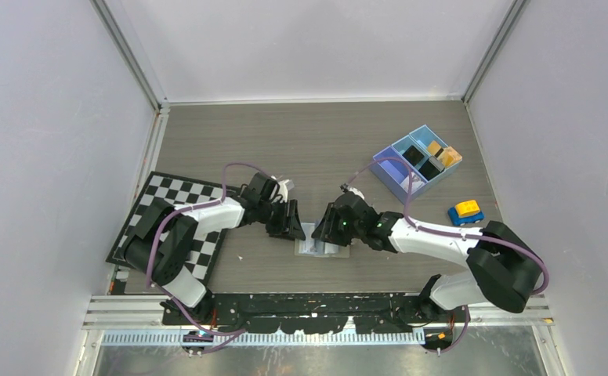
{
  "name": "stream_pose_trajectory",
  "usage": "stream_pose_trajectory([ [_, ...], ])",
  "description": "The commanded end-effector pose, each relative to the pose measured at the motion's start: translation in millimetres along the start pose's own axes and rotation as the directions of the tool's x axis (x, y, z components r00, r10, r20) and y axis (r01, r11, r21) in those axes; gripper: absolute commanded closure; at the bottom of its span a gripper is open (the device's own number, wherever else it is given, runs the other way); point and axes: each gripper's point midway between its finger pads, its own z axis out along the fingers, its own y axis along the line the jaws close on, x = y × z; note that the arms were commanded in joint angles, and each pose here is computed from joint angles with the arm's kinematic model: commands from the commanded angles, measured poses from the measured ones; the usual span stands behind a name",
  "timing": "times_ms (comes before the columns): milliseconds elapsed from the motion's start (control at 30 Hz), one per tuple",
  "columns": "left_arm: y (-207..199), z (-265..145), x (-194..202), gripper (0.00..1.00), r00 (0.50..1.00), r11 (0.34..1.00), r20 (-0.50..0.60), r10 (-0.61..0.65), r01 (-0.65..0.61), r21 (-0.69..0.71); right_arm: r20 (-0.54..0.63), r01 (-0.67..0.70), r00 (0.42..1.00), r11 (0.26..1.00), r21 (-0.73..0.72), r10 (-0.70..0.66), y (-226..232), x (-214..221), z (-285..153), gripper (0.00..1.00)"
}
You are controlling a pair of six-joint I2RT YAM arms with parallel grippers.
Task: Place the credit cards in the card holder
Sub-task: Turn over the card slot in the card holder, then move the storage box to the center of the board.
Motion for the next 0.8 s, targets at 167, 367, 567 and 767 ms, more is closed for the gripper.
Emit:
stream_pose_trajectory([
  [167, 3.5, -18.7, -6.2, 0.47, 0.998, 0.998, 0.052, 0.042, -0.040, -0.050, 0.055, 0.118, 0.992, 0.988, -0.099, -0.113, 41.3, -20.8, -9.1, 0.47],
  [367, 16.6, -41.3, -17.6, 0.43, 0.993, 0.995, 0.119, 0.024, -0.012, -0.104, 0.128, 0.210, 0.970, 0.978, -0.005, -0.208, 39.2, -44.6, -24.6, 0.41],
  [567, 9.2, -76.4, -35.8, 0.35, 0.974, 0.991, 0.220, 0.060, -0.032, -0.129, 0.233, 0.237, 0.931, 0.951, 0.198, -0.281, 12.7, -83.3, -57.6, 0.34],
  [767, -17.2, -97.1, -42.0, 0.33, 0.978, 0.994, 0.183, 0.095, -0.085, -0.063, 0.291, 0.175, 0.909, 0.906, 0.385, -0.300, -30.1, -117.9, -96.0, 0.27],
])
